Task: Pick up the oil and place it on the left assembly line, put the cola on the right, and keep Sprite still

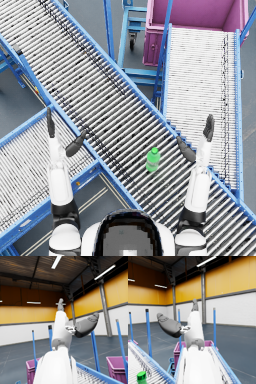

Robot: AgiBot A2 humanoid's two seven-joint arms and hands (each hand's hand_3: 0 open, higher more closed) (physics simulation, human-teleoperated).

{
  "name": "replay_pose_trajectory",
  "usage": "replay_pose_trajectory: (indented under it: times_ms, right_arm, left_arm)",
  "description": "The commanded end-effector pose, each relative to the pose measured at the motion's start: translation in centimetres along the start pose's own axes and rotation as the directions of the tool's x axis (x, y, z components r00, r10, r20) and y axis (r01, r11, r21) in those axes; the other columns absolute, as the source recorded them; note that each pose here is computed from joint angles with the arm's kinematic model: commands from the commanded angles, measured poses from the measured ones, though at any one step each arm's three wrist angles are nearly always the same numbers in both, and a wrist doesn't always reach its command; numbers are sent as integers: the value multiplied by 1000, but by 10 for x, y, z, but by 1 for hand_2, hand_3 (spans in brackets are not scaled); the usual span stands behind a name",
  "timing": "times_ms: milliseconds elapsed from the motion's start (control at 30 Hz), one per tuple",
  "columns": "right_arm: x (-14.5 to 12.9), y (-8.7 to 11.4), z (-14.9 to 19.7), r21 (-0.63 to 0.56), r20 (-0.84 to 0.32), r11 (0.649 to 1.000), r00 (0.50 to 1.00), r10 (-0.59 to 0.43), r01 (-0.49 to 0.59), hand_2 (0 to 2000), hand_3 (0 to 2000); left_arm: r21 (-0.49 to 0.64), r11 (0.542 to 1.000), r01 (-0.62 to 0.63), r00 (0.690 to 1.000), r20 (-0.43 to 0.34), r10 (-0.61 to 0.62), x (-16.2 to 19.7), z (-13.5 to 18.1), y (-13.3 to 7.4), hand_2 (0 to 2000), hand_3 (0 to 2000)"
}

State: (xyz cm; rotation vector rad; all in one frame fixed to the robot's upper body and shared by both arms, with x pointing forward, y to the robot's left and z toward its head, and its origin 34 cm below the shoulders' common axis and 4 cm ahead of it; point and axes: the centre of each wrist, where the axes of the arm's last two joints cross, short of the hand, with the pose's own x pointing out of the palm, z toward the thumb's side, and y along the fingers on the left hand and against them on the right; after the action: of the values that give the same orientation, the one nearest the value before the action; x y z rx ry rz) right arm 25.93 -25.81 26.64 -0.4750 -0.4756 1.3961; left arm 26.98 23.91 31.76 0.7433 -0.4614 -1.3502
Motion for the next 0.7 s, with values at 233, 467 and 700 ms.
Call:
replay_pose_trajectory:
  times_ms: [233,467,700]
  right_arm:
    - [0,-1,0,-2,2,1000,1000,-2,2,0,0]
    - [-2,-6,10,-42,-2,999,1000,-6,6,0,0]
    - [0,-7,11,-50,1,999,1000,-4,4,0,0]
  left_arm:
    - [2,1000,-3,1000,2,3,0,0,0,0,0]
    - [40,999,-15,1000,-1,15,-3,8,8,0,0]
    - [50,999,-10,1000,2,10,-2,11,9,0,0]
